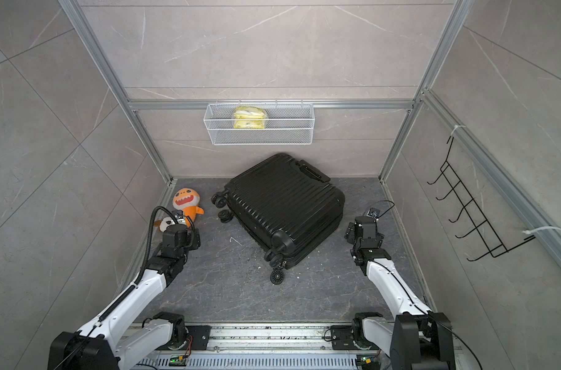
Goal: Close the suitcase zippers
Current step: Reset both arms
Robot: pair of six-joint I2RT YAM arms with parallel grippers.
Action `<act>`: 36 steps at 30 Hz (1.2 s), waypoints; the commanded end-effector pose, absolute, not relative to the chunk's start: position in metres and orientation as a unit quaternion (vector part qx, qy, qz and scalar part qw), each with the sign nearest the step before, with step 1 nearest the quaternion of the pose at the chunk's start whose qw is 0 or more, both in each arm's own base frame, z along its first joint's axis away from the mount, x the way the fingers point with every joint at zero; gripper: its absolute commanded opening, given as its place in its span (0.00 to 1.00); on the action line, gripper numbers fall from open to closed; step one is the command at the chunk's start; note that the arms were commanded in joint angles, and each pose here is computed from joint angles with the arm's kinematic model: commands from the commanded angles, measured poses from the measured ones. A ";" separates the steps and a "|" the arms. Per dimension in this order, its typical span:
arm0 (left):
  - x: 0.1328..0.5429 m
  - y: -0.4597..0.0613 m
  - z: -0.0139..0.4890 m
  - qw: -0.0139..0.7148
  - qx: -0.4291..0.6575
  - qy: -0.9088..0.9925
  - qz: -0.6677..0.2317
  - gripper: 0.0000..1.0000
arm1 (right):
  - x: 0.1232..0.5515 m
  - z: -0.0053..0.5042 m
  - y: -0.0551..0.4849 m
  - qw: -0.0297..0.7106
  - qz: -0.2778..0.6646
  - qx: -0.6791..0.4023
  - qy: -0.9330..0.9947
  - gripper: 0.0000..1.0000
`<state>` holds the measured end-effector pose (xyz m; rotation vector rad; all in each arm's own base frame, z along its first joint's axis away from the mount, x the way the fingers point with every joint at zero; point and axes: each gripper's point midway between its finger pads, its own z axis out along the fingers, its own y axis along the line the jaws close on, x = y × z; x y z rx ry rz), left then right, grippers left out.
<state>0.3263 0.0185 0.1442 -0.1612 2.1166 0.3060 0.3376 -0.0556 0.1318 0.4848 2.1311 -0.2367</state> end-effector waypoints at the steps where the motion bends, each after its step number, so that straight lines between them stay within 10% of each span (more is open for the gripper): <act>1: 0.351 0.021 0.155 0.531 -0.059 0.839 0.099 0.73 | 0.346 0.130 -0.058 0.495 -0.095 0.191 0.843 0.85; 28: 0.376 0.000 0.104 0.572 0.029 0.819 -0.029 0.82 | 0.364 0.119 -0.011 0.636 0.008 0.060 0.769 0.90; 36: 0.381 0.002 0.088 0.568 0.026 0.822 -0.027 0.99 | 0.369 0.104 -0.004 0.630 0.018 0.043 0.775 1.00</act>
